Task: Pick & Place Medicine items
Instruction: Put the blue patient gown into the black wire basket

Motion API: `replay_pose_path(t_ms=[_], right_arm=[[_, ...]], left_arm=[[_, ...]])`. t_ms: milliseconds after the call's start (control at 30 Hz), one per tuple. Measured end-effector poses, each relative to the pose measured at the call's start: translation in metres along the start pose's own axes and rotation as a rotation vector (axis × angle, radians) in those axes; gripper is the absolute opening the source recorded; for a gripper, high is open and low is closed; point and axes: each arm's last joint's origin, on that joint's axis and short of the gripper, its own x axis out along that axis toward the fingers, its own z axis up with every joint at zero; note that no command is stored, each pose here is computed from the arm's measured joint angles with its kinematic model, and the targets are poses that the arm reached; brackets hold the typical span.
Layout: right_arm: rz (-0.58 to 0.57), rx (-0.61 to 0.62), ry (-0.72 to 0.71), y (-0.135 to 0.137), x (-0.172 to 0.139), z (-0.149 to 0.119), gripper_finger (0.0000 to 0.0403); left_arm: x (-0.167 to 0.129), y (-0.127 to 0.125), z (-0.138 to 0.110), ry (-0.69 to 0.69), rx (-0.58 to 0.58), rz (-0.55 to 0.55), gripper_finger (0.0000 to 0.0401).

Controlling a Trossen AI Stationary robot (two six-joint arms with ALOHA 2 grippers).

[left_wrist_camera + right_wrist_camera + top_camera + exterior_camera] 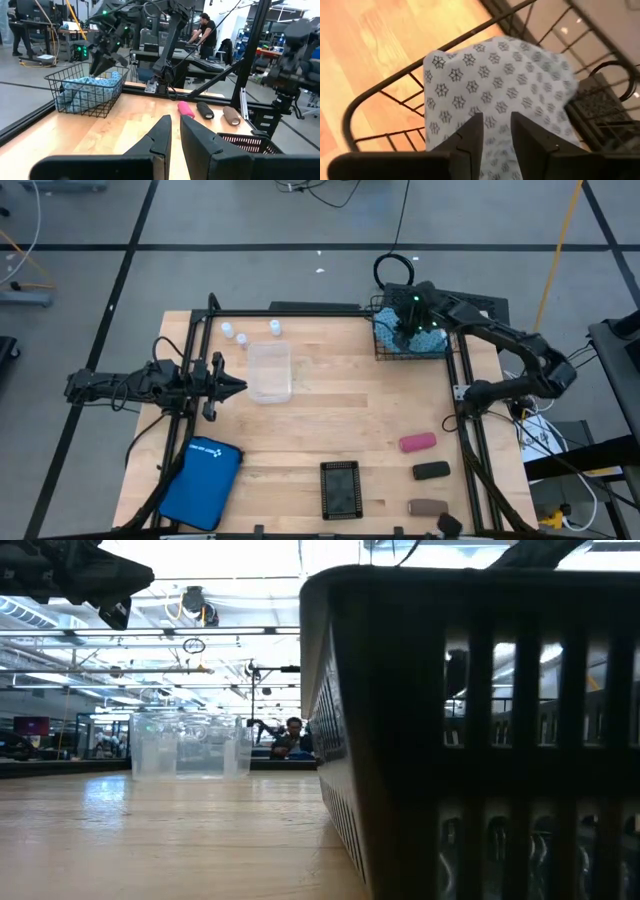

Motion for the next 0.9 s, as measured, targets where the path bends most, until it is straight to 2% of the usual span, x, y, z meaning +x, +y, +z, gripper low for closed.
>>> replay_pose_path(t_ms=[133,300,400,500,700,900], right_arm=[[0.023,0.007,0.093,-0.004,0.030,0.004,0.0074],[0.071,0.036,0.262,-0.005,0.065,-0.009,0.0063],[0.098,0.043,0.304,-0.005,0.078,-0.014,0.0057],[0.077,0.027,0.334,-0.005,0.085,-0.018,0.0054],[0.028,0.001,0.242,-0.007,0.061,-0.003,0.0052],[-0.068,-0.040,0.084,-0.007,0.012,0.015,0.0052]], left_arm=[[0.000,0.000,0.000,0.000,-0.009,0.000,0.0047],[0.000,0.000,0.000,0.000,-0.010,0.000,0.0047],[0.000,0.000,0.000,0.000,-0.010,0.000,0.0047],[0.000,0.000,0.000,0.000,-0.011,0.000,0.0047],[0.000,0.000,0.000,0.000,-0.011,0.000,0.0047],[0.000,0.000,0.000,0.000,-0.010,0.000,0.0047]])
